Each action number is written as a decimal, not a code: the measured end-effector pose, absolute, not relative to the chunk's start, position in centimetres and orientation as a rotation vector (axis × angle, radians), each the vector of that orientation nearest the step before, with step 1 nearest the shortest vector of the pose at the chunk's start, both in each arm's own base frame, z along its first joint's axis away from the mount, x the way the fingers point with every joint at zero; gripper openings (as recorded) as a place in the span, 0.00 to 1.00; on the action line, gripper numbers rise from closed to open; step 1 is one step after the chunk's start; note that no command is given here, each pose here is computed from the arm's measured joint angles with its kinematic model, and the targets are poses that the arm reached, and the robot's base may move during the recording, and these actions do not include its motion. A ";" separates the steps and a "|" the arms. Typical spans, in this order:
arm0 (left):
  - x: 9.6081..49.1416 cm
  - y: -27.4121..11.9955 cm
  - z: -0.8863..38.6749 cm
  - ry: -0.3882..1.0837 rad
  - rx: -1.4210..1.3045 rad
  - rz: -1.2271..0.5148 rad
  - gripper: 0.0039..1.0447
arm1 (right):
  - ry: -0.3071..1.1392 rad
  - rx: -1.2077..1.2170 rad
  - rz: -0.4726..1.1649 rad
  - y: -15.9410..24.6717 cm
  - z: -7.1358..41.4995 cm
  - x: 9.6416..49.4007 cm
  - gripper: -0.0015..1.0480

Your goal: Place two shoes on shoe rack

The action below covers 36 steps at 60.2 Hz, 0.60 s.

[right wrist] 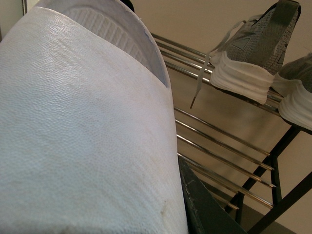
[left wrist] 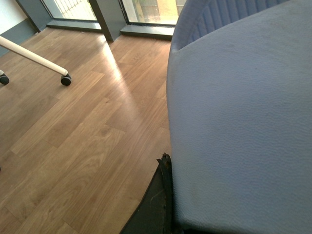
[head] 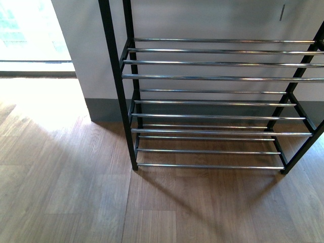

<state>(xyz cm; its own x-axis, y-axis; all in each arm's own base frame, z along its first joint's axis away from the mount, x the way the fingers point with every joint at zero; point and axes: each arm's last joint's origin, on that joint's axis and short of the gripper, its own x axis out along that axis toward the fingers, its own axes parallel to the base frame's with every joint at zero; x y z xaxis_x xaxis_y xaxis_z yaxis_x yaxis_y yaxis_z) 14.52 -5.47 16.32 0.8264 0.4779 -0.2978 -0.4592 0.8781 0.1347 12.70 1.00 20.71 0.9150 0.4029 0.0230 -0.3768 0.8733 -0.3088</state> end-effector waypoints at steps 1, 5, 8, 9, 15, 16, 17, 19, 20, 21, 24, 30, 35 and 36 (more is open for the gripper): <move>14.5 -5.5 16.3 0.331 0.058 0.498 0.02 | -0.088 -0.305 0.408 1.0 20.7 12.7 0.01; 14.5 -5.5 16.3 0.332 0.058 0.498 0.02 | -0.087 -0.305 0.407 1.0 20.7 12.7 0.01; 14.5 -5.5 16.3 0.333 0.059 0.498 0.02 | -0.085 -0.304 0.408 1.0 20.6 12.7 0.01; 14.5 -5.5 16.3 0.333 0.059 0.498 0.02 | -0.085 -0.304 0.409 1.0 20.6 12.7 0.01; 14.5 -5.5 16.3 0.333 0.059 0.498 0.02 | -0.085 -0.304 0.408 1.0 20.6 12.7 0.01; 14.5 -5.5 16.3 0.332 0.059 0.498 0.02 | -0.085 -0.304 0.408 1.0 20.6 12.7 0.01; 14.5 -5.5 16.3 0.332 0.059 0.498 0.02 | -0.085 -0.304 0.408 1.0 20.6 12.7 0.01; 14.5 -5.5 16.3 0.332 0.059 0.498 0.02 | -0.085 -0.304 0.408 1.0 20.6 12.7 0.01; 14.5 -5.5 16.3 0.332 0.059 0.498 0.02 | -0.085 -0.304 0.408 1.0 20.6 12.7 0.01; 14.5 -5.5 16.3 0.332 0.059 0.498 0.02 | -0.085 -0.304 0.408 1.0 20.6 12.7 0.01; 14.5 -5.5 16.3 0.332 0.059 0.498 0.02 | -0.085 -0.304 0.409 1.0 20.6 12.7 0.01; 14.5 -5.5 16.3 0.332 0.059 0.498 0.02 | -0.085 -0.304 0.408 1.0 20.6 12.7 0.01; 14.5 -5.5 16.3 0.332 0.059 0.498 0.02 | -0.085 -0.304 0.408 1.0 20.6 12.7 0.01; 14.5 -5.5 16.3 0.332 0.059 0.498 0.02 | -0.085 -0.304 0.408 1.0 20.6 12.7 0.01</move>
